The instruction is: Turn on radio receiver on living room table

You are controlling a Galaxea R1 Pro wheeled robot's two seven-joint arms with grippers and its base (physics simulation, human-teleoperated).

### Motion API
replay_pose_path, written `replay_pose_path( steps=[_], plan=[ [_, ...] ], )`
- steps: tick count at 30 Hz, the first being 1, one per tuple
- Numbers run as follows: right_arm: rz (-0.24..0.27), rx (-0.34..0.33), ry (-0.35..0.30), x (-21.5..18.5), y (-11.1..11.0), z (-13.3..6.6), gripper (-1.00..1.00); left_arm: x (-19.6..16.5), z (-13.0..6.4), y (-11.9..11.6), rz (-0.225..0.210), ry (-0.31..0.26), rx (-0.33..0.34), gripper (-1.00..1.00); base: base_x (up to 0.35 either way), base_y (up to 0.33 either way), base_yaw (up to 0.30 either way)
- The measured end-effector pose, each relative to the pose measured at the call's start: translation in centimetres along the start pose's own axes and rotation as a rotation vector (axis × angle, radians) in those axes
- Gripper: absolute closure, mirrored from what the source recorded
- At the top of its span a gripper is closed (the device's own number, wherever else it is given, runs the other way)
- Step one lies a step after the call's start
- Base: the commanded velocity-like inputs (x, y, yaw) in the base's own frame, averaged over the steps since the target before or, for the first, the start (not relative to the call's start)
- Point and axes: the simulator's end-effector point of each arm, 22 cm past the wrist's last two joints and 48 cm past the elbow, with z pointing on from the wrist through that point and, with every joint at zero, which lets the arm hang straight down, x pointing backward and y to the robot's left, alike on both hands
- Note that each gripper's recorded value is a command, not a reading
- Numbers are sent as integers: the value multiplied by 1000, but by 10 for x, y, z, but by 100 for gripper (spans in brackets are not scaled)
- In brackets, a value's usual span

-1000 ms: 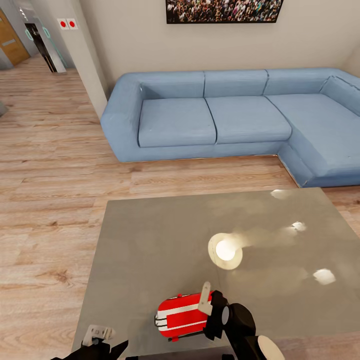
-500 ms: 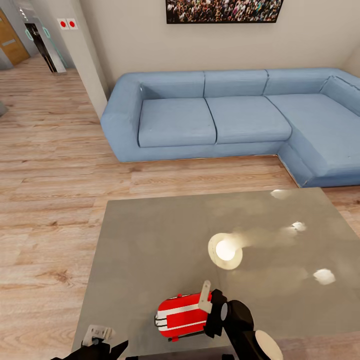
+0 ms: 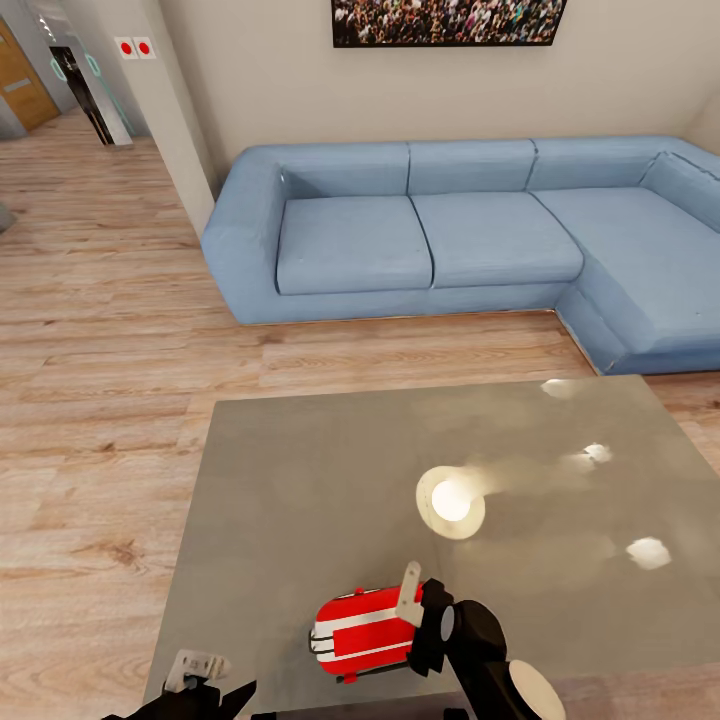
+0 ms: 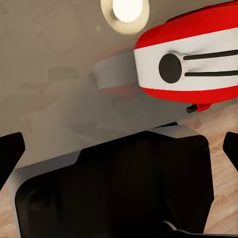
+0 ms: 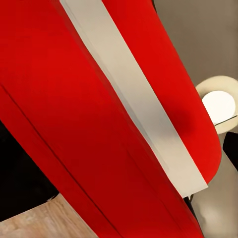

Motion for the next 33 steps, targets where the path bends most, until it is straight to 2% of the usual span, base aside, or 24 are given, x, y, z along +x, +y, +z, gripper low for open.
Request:
replay_pose_path(
  steps=[28, 29, 33],
  plan=[
    [1, -4, 2, 0, 2, 1, -100, 0, 0, -1, 0, 1, 1, -100, 0, 0, 0],
    [1, -6, 3, 1, 3, 1, 100, 0, 0, -1, 0, 1, 1, -100, 0, 0, 0],
    [-3, -18, 11, 4, 7, 5, 100, 0, 0, -1, 0, 0, 1, -100, 0, 0, 0]
  ],
)
